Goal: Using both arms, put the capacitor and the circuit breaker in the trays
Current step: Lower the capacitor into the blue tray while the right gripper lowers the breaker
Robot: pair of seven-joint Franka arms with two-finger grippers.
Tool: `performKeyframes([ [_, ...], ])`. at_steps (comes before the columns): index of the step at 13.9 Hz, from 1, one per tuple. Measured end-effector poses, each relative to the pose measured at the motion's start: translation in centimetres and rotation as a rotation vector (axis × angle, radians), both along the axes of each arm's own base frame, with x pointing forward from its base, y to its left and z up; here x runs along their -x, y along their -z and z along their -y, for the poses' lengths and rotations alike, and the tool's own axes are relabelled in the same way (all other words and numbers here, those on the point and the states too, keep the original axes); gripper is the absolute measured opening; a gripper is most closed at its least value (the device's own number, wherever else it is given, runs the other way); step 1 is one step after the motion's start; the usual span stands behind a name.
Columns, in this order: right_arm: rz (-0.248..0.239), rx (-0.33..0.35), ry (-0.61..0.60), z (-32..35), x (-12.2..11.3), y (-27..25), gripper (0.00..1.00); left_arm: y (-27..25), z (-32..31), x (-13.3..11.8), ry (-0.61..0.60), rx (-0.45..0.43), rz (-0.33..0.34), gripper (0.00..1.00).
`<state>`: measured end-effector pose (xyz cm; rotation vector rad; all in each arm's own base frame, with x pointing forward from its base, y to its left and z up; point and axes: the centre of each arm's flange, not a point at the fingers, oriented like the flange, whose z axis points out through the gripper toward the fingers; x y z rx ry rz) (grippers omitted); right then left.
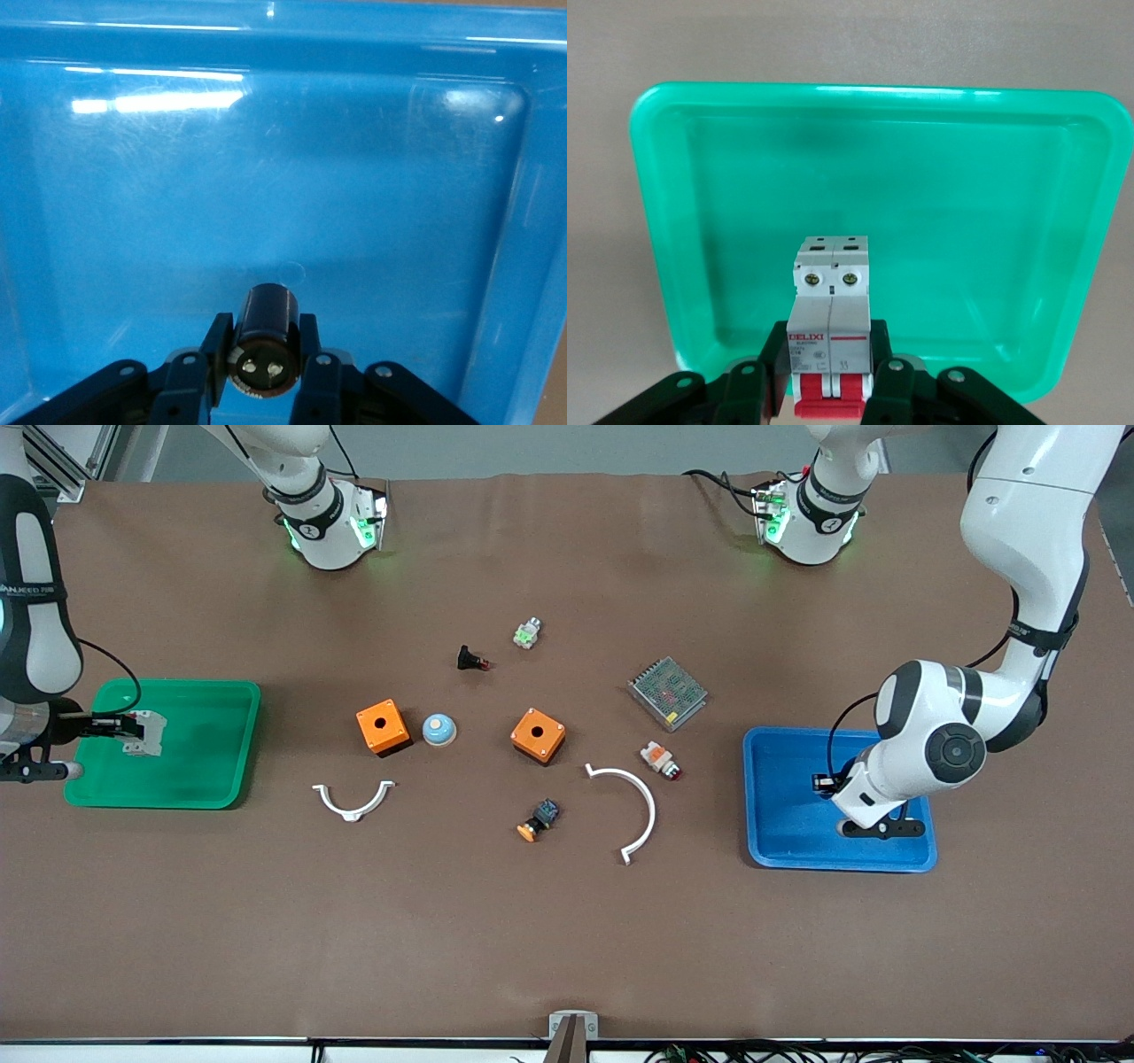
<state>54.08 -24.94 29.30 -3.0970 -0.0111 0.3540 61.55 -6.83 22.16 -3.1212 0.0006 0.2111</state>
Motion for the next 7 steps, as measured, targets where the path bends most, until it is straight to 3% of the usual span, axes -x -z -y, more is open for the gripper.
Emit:
performKeyframes([
  [3,0.044,0.015,-0.004,0.0,0.3,2.5,0.39,0.1,0.0,-0.1,-0.001,0.002,0.003,0.35],
  [4,0.054,0.019,-0.004,0.0,0.5,3.4,0.39,0.0,-0.1,-0.2,-0.002,0.002,0.005,0.4],
  [7,0.055,0.018,-0.002,0.0,1.2,5.8,0.39,-0.2,-0.4,-0.6,-0.008,0.003,0.012,0.7],
])
